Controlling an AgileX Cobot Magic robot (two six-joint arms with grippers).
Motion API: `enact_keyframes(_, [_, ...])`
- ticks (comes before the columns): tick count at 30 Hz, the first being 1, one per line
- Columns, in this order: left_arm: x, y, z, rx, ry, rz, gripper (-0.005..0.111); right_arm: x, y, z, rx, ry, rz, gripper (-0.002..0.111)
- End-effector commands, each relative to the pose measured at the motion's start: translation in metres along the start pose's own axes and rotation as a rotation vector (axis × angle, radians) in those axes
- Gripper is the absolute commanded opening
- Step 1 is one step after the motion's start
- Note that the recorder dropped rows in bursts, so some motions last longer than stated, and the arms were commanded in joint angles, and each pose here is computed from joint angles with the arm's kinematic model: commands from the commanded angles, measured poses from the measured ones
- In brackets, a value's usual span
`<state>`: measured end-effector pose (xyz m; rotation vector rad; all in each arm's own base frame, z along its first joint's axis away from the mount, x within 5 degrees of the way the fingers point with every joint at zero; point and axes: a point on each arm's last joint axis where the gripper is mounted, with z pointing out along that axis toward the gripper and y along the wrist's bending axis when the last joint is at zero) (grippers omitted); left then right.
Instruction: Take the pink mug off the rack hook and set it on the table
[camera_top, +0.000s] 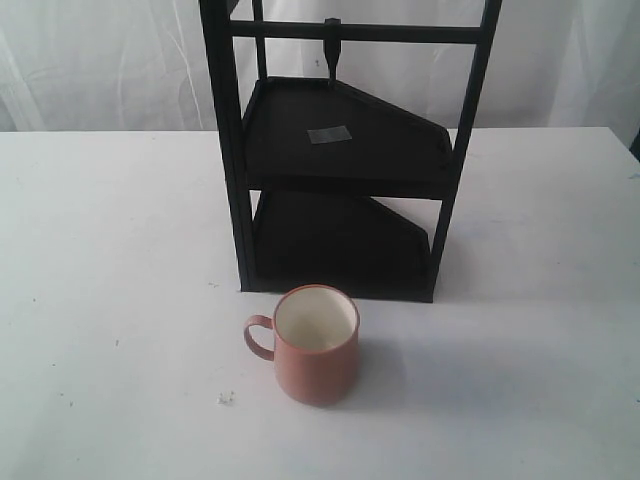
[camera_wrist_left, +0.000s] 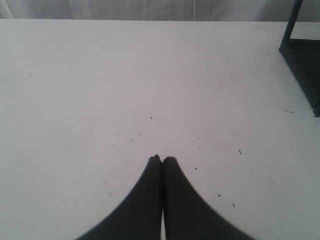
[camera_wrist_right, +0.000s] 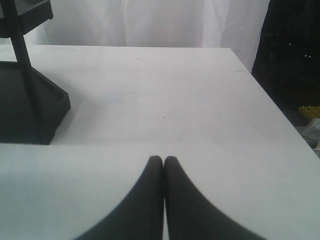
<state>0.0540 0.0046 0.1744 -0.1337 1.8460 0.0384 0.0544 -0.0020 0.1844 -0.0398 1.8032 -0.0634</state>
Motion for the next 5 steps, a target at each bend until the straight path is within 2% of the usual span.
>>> enact_keyframes(1, [0.0010, -0.0004, 0.0001, 0.008, 0.000, -0.003, 0.000, -0.0005, -0.0001, -0.0004, 0.000, -0.007, -0.014, 0.000])
enact_keyframes(5, [0.0010, -0.0004, 0.0001, 0.008, 0.000, -0.003, 0.000, -0.0005, -0.0001, -0.0004, 0.000, -0.007, -0.014, 0.000])
